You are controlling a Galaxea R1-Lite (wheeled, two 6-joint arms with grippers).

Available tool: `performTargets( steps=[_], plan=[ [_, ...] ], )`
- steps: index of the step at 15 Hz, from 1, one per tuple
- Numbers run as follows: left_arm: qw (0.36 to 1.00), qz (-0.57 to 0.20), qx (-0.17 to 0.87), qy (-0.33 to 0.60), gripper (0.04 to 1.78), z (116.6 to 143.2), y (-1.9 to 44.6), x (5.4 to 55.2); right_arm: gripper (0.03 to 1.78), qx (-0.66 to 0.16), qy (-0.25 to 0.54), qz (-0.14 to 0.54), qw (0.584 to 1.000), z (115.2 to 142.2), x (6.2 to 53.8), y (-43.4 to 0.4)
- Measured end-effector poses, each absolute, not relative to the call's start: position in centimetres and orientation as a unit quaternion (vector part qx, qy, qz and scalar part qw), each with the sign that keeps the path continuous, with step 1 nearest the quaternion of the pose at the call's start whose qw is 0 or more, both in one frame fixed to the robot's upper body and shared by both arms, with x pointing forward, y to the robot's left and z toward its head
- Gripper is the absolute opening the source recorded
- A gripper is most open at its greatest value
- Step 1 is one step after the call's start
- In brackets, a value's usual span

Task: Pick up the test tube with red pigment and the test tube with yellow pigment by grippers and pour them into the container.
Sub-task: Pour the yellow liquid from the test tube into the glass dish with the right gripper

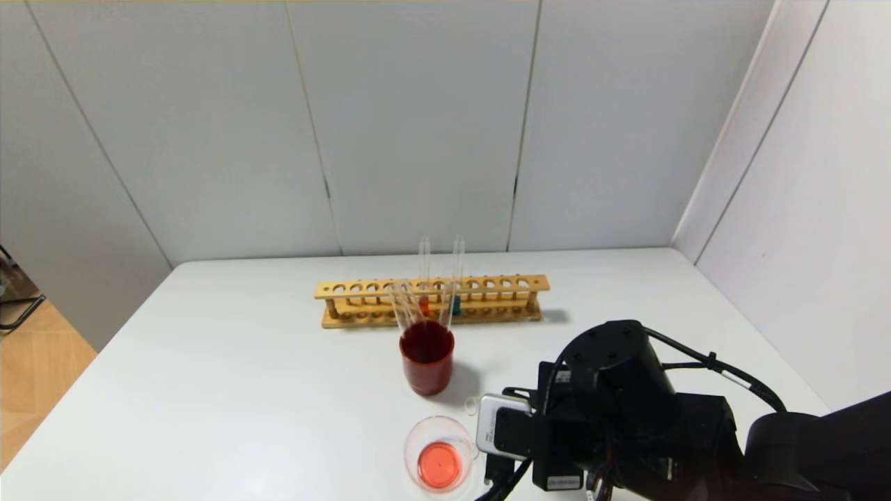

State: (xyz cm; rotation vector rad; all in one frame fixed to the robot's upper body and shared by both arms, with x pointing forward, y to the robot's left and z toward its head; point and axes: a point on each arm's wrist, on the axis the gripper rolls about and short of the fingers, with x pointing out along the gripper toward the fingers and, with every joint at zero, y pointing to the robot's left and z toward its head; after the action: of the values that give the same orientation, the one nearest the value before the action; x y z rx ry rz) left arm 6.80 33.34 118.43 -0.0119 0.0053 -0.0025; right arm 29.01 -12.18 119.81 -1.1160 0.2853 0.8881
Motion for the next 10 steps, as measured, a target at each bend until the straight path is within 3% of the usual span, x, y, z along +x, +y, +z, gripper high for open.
performTargets(
  steps=[6,10],
  plan=[
    [1.0,-0.001,-0.006,0.003,1.75,118.4,33.3,6.8,0.32,-0.61,0.098,0.389,0.683,119.2,29.6,-11.8],
    [1.0,-0.001,-0.006,0.003,1.75,118.4,33.3,6.8,0.32,-0.633,0.087,0.387,0.665,119.0,30.2,-10.8]
  ],
)
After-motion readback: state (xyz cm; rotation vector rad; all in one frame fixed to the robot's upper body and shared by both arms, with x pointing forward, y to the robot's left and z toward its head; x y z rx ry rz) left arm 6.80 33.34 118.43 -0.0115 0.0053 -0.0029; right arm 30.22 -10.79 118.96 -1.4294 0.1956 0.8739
